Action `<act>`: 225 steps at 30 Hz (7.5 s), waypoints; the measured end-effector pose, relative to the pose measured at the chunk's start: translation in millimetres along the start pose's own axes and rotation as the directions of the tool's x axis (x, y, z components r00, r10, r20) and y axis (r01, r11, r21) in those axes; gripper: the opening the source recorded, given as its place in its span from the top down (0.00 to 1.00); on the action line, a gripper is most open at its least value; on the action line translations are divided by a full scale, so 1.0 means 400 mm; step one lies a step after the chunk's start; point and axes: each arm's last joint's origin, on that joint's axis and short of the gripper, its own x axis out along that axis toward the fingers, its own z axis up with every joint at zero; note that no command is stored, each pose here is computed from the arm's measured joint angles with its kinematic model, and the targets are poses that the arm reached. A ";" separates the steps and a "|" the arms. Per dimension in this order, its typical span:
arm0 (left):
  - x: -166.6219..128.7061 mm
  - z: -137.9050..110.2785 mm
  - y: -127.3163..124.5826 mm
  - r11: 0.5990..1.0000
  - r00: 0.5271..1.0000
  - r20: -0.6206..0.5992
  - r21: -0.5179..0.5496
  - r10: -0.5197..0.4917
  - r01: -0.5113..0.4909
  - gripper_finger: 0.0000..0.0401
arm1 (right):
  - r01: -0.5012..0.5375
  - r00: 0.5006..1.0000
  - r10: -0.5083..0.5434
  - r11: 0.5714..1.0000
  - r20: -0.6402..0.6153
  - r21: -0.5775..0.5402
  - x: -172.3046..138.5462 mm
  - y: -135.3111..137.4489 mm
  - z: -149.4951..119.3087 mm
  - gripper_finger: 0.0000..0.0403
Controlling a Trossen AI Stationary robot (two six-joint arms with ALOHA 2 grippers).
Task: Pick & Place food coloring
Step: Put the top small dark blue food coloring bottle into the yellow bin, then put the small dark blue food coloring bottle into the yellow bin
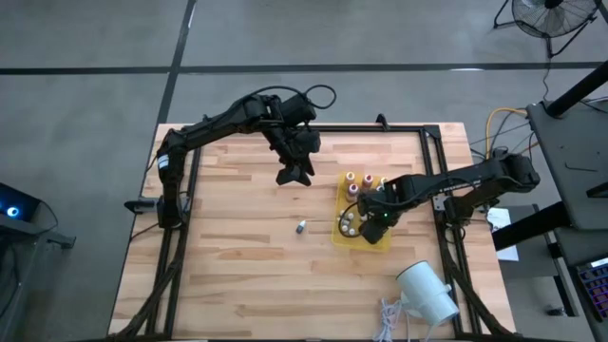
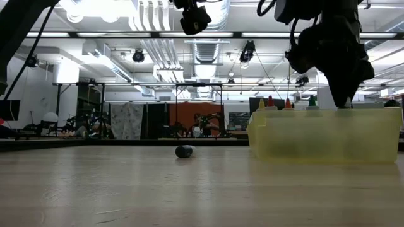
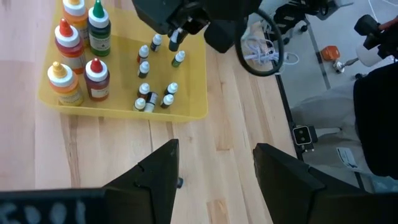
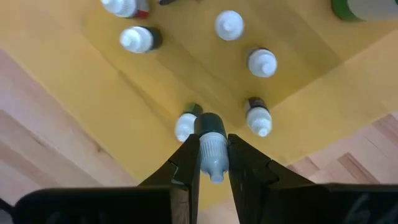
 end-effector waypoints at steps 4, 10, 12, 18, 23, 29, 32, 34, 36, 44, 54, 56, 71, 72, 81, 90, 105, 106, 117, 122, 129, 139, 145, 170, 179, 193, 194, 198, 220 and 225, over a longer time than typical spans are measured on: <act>0.000 0.000 0.000 1.000 1.000 0.000 0.005 0.000 0.000 0.55 | 0.014 1.000 -0.013 1.000 -0.005 0.012 0.012 -0.010 0.000 0.87; -0.001 0.001 0.001 1.000 1.000 0.005 0.009 0.001 -0.001 0.55 | 0.009 1.000 -0.010 1.000 0.014 0.028 0.015 -0.022 0.018 0.87; -0.001 0.001 0.001 1.000 1.000 0.006 0.010 0.002 -0.002 0.55 | 0.014 1.000 -0.014 1.000 0.023 0.026 0.014 -0.027 0.024 0.87; -0.001 0.002 0.001 1.000 1.000 0.006 0.009 0.002 -0.002 0.55 | 0.002 1.000 -0.003 1.000 0.021 0.023 0.011 -0.035 0.038 0.87; -0.001 0.002 0.001 1.000 1.000 0.007 0.009 0.002 -0.002 0.55 | -0.009 1.000 0.009 1.000 -0.017 0.021 0.023 -0.029 0.042 0.87; -0.002 0.002 0.002 1.000 1.000 0.010 0.009 0.003 -0.003 0.55 | -0.004 1.000 0.004 1.000 -0.030 0.004 0.019 -0.011 0.055 0.87; -0.002 0.002 0.002 1.000 1.000 0.010 0.009 0.004 -0.004 0.55 | 0.029 0.998 -0.029 1.000 -0.057 0.003 0.023 -0.009 0.057 0.87; -0.002 0.002 0.002 1.000 1.000 0.010 0.010 0.004 -0.004 0.55 | 0.042 0.997 -0.042 0.999 -0.067 0.002 0.030 -0.006 0.061 0.87; -0.002 0.002 0.002 1.000 1.000 0.010 0.010 0.004 -0.004 0.55 | 0.047 0.996 -0.047 0.999 -0.070 0.000 0.037 -0.004 0.064 0.87; -0.002 0.002 0.003 1.000 1.000 0.010 0.012 0.007 -0.007 0.55 | 0.089 0.992 -0.089 0.996 -0.093 0.005 0.072 0.000 0.075 0.87; -0.002 0.002 0.004 1.000 1.000 0.010 0.012 0.007 -0.007 0.55 | 0.137 0.987 -0.134 0.990 -0.090 0.024 0.094 0.000 0.081 0.87; -0.002 0.002 0.003 1.000 1.000 0.010 0.012 0.006 -0.007 0.55 | 0.144 0.985 -0.141 0.989 -0.096 0.030 0.099 0.000 0.082 0.87; -0.004 0.001 0.007 1.000 1.000 0.011 0.009 0.009 -0.009 0.55 | 0.147 0.986 -0.144 0.988 -0.078 0.035 0.111 0.005 0.088 0.87; -0.004 0.001 0.007 1.000 1.000 0.011 0.009 0.009 -0.009 0.55 | 0.148 0.986 -0.145 0.988 -0.077 0.036 0.111 0.005 0.088 0.87; -0.005 0.001 0.007 1.000 1.000 0.012 0.008 0.010 -0.010 0.55 | 0.151 0.986 -0.148 0.988 -0.077 0.043 0.113 0.004 0.088 0.86; -0.005 0.001 0.008 1.000 1.000 0.012 0.007 0.010 -0.010 0.55 | 0.153 0.986 -0.149 0.987 -0.073 0.051 0.113 0.004 0.088 0.75; -0.008 0.000 0.011 1.000 1.000 0.013 0.004 0.013 -0.013 0.55 | 0.115 0.993 -0.113 0.992 -0.043 0.045 0.087 0.020 0.091 0.65; -0.008 0.000 0.012 1.000 1.000 0.013 0.003 0.013 -0.013 0.55 | 0.110 0.993 -0.109 0.993 -0.039 0.045 0.081 0.022 0.092 0.64; -0.012 -0.004 0.017 1.000 1.000 0.003 -0.011 0.015 -0.015 0.55 | 0.119 0.992 -0.119 0.993 -0.033 0.009 -0.010 0.054 0.081 0.64; -0.021 -0.010 0.012 1.000 1.000 -0.006 -0.020 0.015 -0.015 0.55 | 0.053 0.999 -0.051 0.987 0.017 -0.154 -0.062 0.109 0.070 0.64; -0.057 -0.023 -0.016 0.999 0.999 -0.016 -0.024 0.028 -0.028 0.55 | 0.039 0.991 -0.004 0.967 0.137 -0.252 -0.121 0.151 0.074 0.64; -0.119 -0.047 -0.078 0.982 0.987 -0.027 -0.094 0.160 -0.162 0.56 | 0.062 0.981 -0.009 0.959 0.192 -0.277 -0.133 0.156 0.080 0.63; -0.125 -0.100 -0.107 0.936 0.958 -0.102 -0.211 0.267 -0.283 0.56 | 0.089 0.975 -0.024 0.953 0.222 -0.291 -0.135 0.156 0.083 0.63; 0.157 -0.285 -0.209 0.473 0.868 -0.080 -0.812 0.490 -0.341 0.56 | 0.086 0.967 0.009 0.930 0.256 -0.358 -0.191 0.130 0.057 0.63; 0.243 -0.275 -0.189 0.501 0.859 -0.156 -0.756 0.488 -0.422 0.56 | -0.020 0.921 0.176 0.913 0.347 -0.408 -0.321 0.069 -0.010 0.63; 0.359 -0.263 -0.209 0.528 0.863 -0.140 -0.740 0.486 -0.417 0.56 | -0.053 0.748 0.447 0.777 0.491 -0.628 -0.489 -0.057 -0.128 0.63; 0.368 -0.262 -0.210 0.517 0.862 -0.146 -0.747 0.485 -0.417 0.56 | -0.050 0.743 0.452 0.773 0.494 -0.633 -0.494 -0.064 -0.132 0.63; 0.409 -0.256 -0.209 0.437 0.853 -0.190 -0.793 0.486 -0.425 0.56 | -0.047 0.740 0.455 0.769 0.495 -0.637 -0.501 -0.080 -0.143 0.63; 0.524 -0.219 -0.072 0.316 0.797 -0.437 -0.752 0.417 -0.578 0.56 | 0.019 0.782 0.406 0.743 0.473 -0.669 -0.485 -0.082 -0.142 0.69; 0.543 -0.246 -0.056 0.302 0.777 -0.469 -0.735 0.420 -0.607 0.56 | 0.021 0.784 0.402 0.744 0.473 -0.668 -0.482 -0.081 -0.141 0.70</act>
